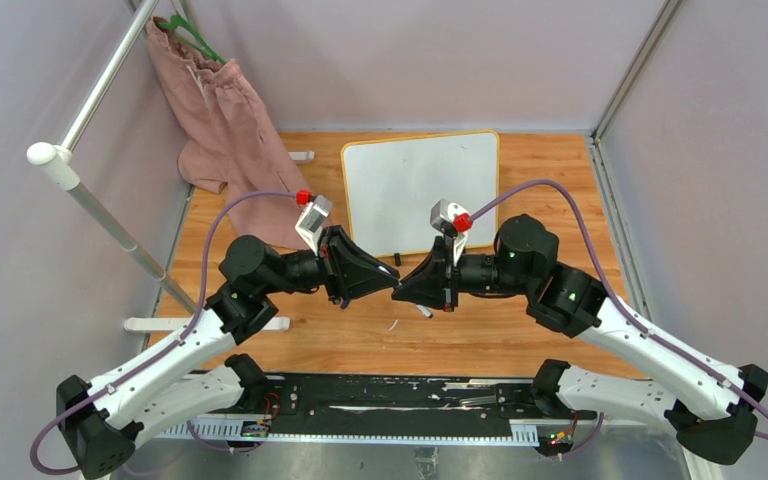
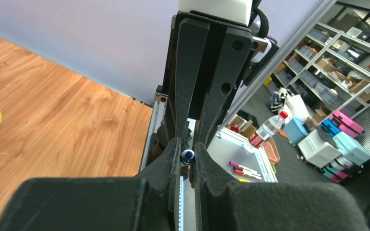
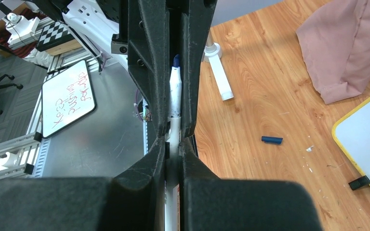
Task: Write a sentence on the whiteboard
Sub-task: Adjust the whiteboard marker.
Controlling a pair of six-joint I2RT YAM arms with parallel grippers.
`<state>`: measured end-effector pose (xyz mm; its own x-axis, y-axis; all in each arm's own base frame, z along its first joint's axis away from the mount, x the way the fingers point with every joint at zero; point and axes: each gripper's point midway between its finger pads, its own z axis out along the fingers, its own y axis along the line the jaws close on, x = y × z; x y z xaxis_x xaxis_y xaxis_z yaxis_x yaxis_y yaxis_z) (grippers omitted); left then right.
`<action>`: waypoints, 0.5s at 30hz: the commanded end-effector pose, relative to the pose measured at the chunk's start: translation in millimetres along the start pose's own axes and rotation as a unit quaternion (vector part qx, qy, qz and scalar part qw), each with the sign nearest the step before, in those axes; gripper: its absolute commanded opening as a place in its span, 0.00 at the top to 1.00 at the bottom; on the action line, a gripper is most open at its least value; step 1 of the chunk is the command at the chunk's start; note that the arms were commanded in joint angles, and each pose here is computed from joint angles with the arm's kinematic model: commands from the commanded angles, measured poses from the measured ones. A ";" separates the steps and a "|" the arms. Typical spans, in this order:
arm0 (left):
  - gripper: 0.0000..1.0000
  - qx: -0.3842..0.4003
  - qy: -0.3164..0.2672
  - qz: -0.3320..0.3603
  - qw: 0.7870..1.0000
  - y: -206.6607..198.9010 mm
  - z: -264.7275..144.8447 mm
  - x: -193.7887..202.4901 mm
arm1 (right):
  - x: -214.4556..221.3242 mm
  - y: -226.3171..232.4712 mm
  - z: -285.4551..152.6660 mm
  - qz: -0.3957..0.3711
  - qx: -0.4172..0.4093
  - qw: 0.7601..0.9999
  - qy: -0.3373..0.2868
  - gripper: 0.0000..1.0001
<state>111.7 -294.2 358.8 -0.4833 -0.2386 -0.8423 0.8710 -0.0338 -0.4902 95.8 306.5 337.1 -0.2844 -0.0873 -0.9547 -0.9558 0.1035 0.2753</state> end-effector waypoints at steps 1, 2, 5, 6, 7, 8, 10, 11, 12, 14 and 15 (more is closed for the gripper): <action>1.00 0.002 -0.049 0.000 0.999 -8.0 -2.0 -20.6 | -19.5 5.5 -7.0 -0.026 0.000 0.999 -0.025 0.77; 1.00 -0.008 -0.071 -0.005 0.997 -6.4 -2.7 -28.6 | -22.4 3.6 -8.4 -0.028 0.008 0.999 -0.034 0.66; 1.00 -0.017 -0.141 -0.017 0.990 -8.7 -8.2 -52.3 | -37.8 -3.5 -16.9 -0.035 0.043 0.995 -0.085 0.40; 1.00 -0.016 -0.167 -0.022 0.986 -10.9 -10.9 -61.3 | -44.2 -7.0 -20.4 -0.035 0.058 0.992 -0.105 0.36; 1.00 -0.012 -0.194 -0.025 0.981 -13.0 -14.0 -70.1 | -52.7 -7.5 -24.2 -0.038 0.066 0.989 -0.129 0.32; 1.00 -0.011 -0.219 -0.033 0.975 -13.2 -17.6 -76.7 | -59.7 -7.3 -27.5 -0.039 0.070 0.986 -0.148 0.28; 1.00 -0.003 -0.265 -0.044 0.963 -15.9 -24.0 -91.3 | -71.4 -7.4 -31.1 -0.038 0.075 0.980 -0.181 0.23; 1.00 0.002 -0.282 -0.051 0.958 -17.0 -26.2 -96.8 | -78.2 -7.0 -33.1 -0.033 0.077 0.976 -0.199 0.22; 1.00 0.006 -0.295 -0.057 0.954 -18.1 -27.5 -101.4 | -84.1 -8.0 -34.7 -0.030 0.080 0.973 -0.215 0.22; 1.00 0.014 -0.316 -0.070 0.946 -18.1 -29.5 -108.6 | -94.8 -11.4 -36.4 -0.017 0.089 0.965 -0.244 0.21; 1.00 0.021 -0.327 -0.074 0.942 -20.0 -31.2 -112.8 | -99.3 -12.1 -36.1 -0.012 0.089 0.962 -0.256 0.21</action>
<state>143.1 -261.5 415.3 -0.4812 -0.6369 -0.6024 0.8042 -0.0472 -0.5925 117.8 282.8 396.9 -0.1679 0.2229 -0.9603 -0.9439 0.2445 0.2218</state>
